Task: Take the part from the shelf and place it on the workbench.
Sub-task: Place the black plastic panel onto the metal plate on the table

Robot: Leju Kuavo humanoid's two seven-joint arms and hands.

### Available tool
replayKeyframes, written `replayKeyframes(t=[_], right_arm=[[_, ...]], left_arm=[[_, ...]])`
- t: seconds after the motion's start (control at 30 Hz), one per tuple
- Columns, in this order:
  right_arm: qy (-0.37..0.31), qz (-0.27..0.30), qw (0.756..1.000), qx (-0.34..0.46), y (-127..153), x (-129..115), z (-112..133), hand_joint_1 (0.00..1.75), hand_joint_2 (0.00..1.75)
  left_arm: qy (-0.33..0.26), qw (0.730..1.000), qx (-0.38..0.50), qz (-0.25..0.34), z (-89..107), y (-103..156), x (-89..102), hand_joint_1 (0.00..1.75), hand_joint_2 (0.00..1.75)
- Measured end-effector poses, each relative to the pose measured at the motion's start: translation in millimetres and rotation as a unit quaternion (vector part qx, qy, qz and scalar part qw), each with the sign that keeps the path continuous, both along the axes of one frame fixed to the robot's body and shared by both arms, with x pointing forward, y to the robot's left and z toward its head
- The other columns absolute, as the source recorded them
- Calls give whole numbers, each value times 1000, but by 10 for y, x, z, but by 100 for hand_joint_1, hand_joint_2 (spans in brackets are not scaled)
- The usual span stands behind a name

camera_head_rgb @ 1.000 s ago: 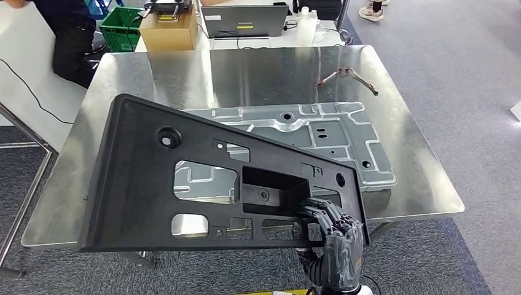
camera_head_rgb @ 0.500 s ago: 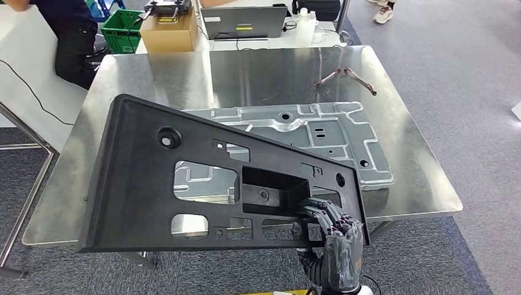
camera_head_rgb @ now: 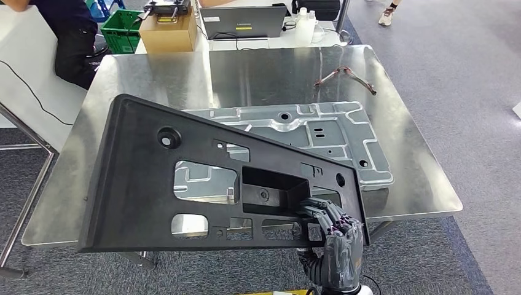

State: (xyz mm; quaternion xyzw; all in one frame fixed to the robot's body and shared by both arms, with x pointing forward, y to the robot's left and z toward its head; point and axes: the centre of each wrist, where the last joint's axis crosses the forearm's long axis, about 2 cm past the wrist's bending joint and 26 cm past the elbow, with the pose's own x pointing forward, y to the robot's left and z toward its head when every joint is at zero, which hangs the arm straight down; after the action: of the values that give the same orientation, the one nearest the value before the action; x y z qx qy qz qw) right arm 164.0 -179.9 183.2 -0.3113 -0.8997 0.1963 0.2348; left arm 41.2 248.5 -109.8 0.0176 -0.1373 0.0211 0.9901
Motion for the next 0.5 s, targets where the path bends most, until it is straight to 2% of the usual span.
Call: replayKeyframes(t=[0.5], right_arm=[[-13,-41,997,-60,-26,124,3,175,175]], left_arm=[[8,1000,4,6,-2,24,0,0,175]])
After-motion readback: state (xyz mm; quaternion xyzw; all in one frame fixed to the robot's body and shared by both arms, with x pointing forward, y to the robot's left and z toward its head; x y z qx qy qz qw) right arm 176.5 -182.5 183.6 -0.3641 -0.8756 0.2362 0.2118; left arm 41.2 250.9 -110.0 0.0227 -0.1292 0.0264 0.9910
